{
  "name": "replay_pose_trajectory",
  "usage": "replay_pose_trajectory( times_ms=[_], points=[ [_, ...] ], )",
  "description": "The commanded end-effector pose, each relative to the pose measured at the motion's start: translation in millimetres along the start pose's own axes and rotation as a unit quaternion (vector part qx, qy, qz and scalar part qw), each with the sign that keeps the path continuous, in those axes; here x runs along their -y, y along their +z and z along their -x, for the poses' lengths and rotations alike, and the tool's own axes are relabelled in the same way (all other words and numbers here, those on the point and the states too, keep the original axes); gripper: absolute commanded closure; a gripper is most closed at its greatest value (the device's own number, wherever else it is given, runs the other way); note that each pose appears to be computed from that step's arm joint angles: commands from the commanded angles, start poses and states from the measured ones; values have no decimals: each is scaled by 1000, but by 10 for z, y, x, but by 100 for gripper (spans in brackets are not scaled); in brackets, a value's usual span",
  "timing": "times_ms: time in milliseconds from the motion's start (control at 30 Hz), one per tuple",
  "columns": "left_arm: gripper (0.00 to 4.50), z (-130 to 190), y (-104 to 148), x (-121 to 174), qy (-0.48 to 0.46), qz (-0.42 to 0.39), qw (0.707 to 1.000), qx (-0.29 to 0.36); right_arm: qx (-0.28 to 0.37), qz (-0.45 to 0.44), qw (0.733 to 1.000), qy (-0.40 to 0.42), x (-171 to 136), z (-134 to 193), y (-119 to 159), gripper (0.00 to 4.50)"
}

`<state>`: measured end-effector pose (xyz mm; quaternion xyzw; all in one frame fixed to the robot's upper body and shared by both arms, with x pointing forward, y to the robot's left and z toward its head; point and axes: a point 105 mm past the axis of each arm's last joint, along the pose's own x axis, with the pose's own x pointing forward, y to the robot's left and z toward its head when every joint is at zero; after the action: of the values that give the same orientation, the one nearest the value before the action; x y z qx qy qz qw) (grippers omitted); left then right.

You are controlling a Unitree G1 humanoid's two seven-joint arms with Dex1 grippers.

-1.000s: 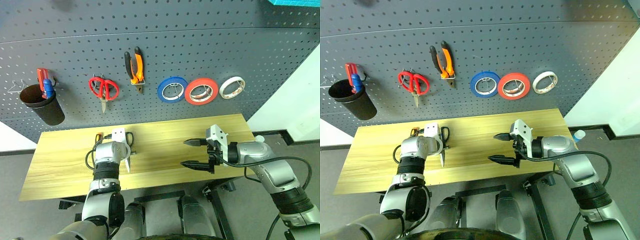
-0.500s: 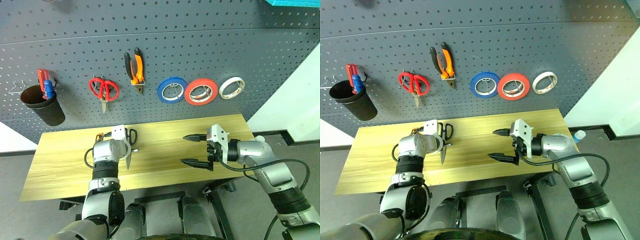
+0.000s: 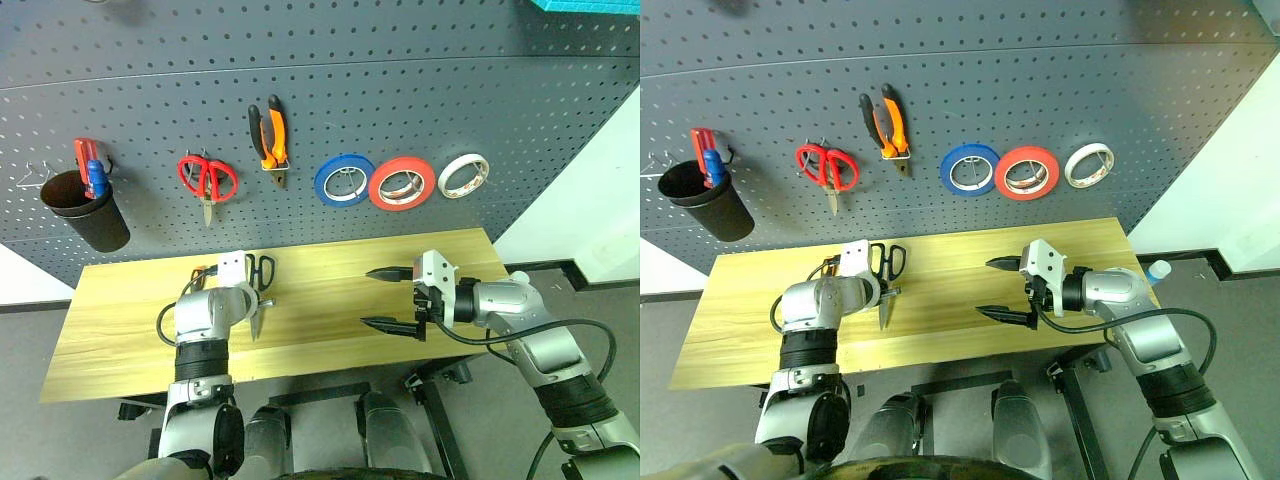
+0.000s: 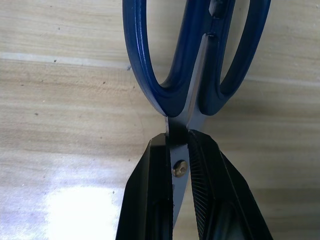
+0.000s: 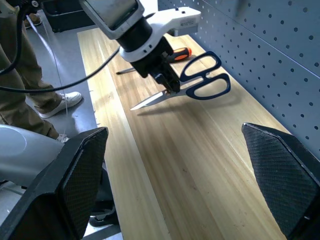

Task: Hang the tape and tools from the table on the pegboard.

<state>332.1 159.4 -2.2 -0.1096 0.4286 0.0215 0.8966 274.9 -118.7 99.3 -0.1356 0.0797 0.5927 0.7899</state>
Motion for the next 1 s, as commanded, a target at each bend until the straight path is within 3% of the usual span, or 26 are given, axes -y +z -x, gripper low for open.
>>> replay_pose_trajectory(
  times_ms=[33,300,567,767,1000],
  points=[
    [430,118,95,42,-39,-15,998,39,11,11,1000,0,-2,6,57,0],
    [430,308,28,-209,-84,-63,990,96,9,32,999,0,-11,-12,61,0],
    [430,484,131,-336,-145,-45,970,190,29,64,998,-4,5,-83,127,0],
    [430,637,186,-288,-199,-44,949,239,114,50,992,12,-41,-46,417,0],
    [430,746,155,-450,-217,-23,936,276,194,33,980,19,-56,51,793,0]
  ],
)
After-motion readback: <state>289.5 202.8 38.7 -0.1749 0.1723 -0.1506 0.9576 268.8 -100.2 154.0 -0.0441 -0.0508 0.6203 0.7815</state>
